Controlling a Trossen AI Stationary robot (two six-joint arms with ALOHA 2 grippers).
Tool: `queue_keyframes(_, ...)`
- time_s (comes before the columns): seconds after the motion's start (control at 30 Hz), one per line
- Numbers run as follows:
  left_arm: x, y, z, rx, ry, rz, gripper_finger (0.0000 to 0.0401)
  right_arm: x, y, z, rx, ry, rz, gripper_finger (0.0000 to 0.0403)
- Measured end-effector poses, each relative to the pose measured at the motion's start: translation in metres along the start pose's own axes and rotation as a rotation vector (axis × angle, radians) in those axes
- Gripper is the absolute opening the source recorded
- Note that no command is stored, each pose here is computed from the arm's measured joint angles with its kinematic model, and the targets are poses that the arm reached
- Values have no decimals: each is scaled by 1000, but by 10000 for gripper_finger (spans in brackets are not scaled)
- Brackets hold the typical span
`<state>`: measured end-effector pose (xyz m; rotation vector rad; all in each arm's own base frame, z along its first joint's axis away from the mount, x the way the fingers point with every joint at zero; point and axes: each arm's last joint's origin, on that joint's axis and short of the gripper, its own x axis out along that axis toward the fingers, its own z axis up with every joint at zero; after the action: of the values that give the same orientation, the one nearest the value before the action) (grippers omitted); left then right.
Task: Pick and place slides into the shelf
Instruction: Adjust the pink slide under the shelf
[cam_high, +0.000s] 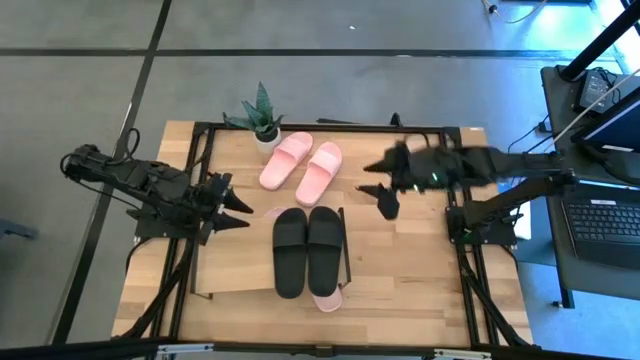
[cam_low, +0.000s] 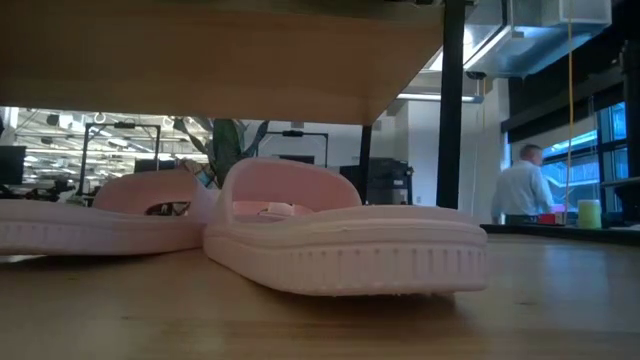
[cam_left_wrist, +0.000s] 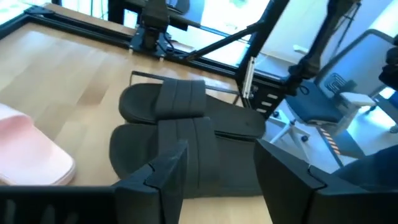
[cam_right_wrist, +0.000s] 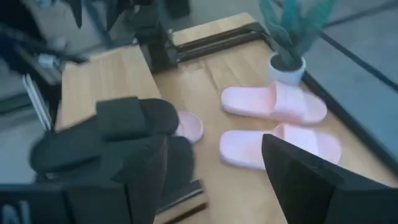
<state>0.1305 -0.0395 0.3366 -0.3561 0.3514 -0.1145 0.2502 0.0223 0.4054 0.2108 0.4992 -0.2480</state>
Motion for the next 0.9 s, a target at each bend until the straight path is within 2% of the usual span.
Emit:
queue_keyframes(0.13,-6,-1,-2,2,28,-59,173,-5,32,-28,126,4,-41,259)
queue_keyframes(0.43,-14,-10,-10,11,153,-299,173,12,124,-103,327,191,97,259)
queue_keyframes(0.7,-23,-13,-13,30,165,-343,173,9,199,-150,472,285,121,259)
queue_keyframes(0.9,-24,-14,-13,35,167,-353,173,49,238,-196,573,322,4,259)
